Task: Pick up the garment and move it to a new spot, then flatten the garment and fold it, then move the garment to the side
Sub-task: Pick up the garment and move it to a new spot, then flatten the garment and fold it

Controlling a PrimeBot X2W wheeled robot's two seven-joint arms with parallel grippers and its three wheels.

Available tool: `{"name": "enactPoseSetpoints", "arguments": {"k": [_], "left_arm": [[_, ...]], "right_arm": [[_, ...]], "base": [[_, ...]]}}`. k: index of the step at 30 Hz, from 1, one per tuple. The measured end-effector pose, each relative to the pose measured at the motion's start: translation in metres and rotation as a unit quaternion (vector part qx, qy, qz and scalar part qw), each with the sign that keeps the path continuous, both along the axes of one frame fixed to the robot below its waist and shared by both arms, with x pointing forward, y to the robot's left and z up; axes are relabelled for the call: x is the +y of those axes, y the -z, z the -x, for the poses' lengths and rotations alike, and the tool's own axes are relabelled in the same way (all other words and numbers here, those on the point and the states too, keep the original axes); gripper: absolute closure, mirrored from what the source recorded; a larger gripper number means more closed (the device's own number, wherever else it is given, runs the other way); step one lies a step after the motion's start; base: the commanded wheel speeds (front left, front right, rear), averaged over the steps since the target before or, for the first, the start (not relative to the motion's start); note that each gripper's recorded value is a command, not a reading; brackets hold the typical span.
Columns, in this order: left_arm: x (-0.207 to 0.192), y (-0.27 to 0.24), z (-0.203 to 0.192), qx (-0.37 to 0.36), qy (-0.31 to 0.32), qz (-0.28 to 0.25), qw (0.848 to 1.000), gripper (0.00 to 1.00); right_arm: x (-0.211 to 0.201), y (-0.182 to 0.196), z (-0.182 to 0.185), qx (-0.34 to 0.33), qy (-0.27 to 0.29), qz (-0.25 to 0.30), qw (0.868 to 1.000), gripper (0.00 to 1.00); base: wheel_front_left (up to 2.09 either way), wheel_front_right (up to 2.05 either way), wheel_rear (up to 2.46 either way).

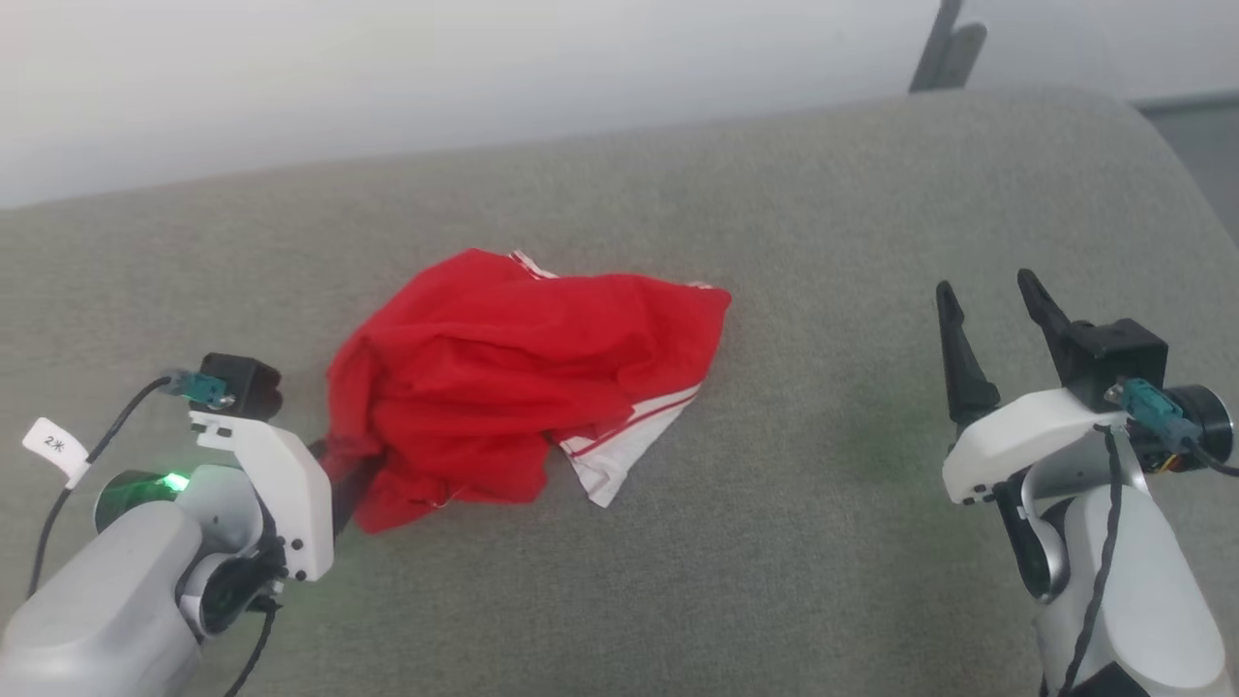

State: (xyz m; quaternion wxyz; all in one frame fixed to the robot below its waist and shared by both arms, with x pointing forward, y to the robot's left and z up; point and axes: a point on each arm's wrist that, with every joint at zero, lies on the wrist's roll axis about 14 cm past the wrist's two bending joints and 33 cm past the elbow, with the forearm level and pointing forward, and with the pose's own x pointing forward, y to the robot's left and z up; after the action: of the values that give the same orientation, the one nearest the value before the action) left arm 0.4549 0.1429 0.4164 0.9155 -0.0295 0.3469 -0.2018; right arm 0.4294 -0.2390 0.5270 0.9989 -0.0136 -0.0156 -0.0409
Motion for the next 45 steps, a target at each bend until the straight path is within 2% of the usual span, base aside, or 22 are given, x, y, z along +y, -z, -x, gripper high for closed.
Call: {"name": "enactPoseSetpoints", "arguments": {"k": [8, 12, 19, 25, 30, 37, 45], "left_arm": [[0.030, -0.057, 0.004, -0.127, -0.034, 0.011, 0.991, 0.00], [0.057, -0.087, 0.012, -0.202, -0.065, 0.016, 0.977, 0.00], [0.105, -0.115, 0.040, -0.292, -0.129, 0.018, 0.947, 0.00], [0.144, -0.125, 0.071, -0.318, -0.200, 0.014, 0.927, 0.00], [0.174, -0.143, 0.095, -0.352, -0.253, 0.014, 0.901, 0.00], [0.190, -0.132, 0.129, -0.357, -0.280, 0.014, 0.891, 0.00], [0.192, -0.133, 0.137, -0.371, -0.288, 0.025, 0.882, 0.00]], "right_arm": [[0.008, -0.017, 0.012, -0.020, -0.017, 0.001, 1.000, 0.00], [0.012, -0.022, 0.018, -0.029, -0.025, -0.008, 0.999, 0.00], [0.015, -0.019, 0.025, -0.029, -0.033, -0.013, 0.999, 0.00], [0.015, -0.014, 0.029, -0.025, -0.034, -0.016, 0.999, 0.00], [0.016, -0.012, 0.031, -0.025, -0.034, -0.020, 0.999, 0.00], [0.018, -0.009, 0.034, -0.026, -0.033, -0.028, 0.999, 0.00], [0.025, -0.009, 0.034, -0.021, -0.039, -0.028, 0.999, 0.00]], "base": [[0.00, 0.00, 0.00], [0.00, 0.00, 0.00], [0.00, 0.00, 0.00], [0.00, 0.00, 0.00], [0.00, 0.00, 0.00], [0.00, 0.00, 0.00], [0.00, 0.00, 0.00]]}}
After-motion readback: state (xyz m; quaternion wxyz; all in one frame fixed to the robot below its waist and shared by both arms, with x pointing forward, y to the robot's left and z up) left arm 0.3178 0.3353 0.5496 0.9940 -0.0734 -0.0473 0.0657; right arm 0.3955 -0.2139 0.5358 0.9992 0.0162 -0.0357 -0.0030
